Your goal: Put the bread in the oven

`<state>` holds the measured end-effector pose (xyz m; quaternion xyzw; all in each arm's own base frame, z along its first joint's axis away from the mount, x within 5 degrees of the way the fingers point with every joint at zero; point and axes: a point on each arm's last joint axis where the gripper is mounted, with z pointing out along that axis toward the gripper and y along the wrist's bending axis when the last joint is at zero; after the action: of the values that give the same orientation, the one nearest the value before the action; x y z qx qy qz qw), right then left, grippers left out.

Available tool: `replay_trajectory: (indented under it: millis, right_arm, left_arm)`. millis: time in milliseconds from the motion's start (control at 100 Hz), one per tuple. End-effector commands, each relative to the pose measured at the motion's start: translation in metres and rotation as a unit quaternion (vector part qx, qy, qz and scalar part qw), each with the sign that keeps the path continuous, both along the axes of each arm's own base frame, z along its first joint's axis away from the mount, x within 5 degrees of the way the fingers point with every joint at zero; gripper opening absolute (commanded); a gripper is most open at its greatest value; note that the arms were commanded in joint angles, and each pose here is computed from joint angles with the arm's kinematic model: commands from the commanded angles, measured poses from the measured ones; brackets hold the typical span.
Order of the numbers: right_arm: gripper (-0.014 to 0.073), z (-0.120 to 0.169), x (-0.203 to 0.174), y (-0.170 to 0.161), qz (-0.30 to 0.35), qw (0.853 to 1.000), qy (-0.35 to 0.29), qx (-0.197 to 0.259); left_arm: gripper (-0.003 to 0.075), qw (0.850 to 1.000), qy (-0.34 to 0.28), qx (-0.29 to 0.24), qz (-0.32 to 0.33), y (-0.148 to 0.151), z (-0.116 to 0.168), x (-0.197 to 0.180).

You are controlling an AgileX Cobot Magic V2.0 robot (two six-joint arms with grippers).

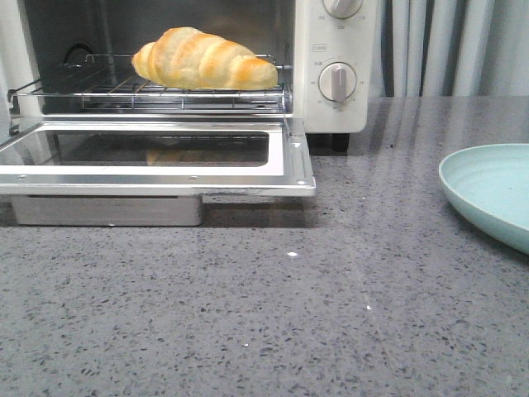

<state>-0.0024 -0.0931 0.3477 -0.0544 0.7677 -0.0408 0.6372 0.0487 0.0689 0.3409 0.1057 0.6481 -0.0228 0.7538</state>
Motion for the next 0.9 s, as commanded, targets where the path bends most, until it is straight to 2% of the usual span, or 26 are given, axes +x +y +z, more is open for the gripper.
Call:
replay_trajectory:
  millis: [0, 540, 730, 890]
  right_arm:
    - [-0.0044, 0.0093, 0.0016, 0.0006, -0.006, 1.000, -0.021, -0.008]
    - [-0.0044, 0.0095, 0.0017, 0.0007, -0.006, 1.000, -0.023, -0.008]
    - [-0.0044, 0.0144, 0.0021, 0.0056, 0.020, 0.999, -0.050, 0.000]
    - [-0.0044, 0.0138, 0.0020, 0.0071, 0.028, 0.999, -0.046, 0.006]
  left_arm:
    - [-0.0020, 1.000, -0.017, -0.005, -0.026, -0.0053, 0.0085, -0.0005]
    - [-0.0020, 1.000, -0.017, -0.005, -0.026, -0.0053, 0.0085, -0.0005]
    - [-0.0020, 1.000, -0.017, -0.005, -0.026, -0.0053, 0.0085, -0.0005]
    - [-0.0020, 1.000, -0.017, -0.005, -0.026, -0.0053, 0.0085, -0.0005]
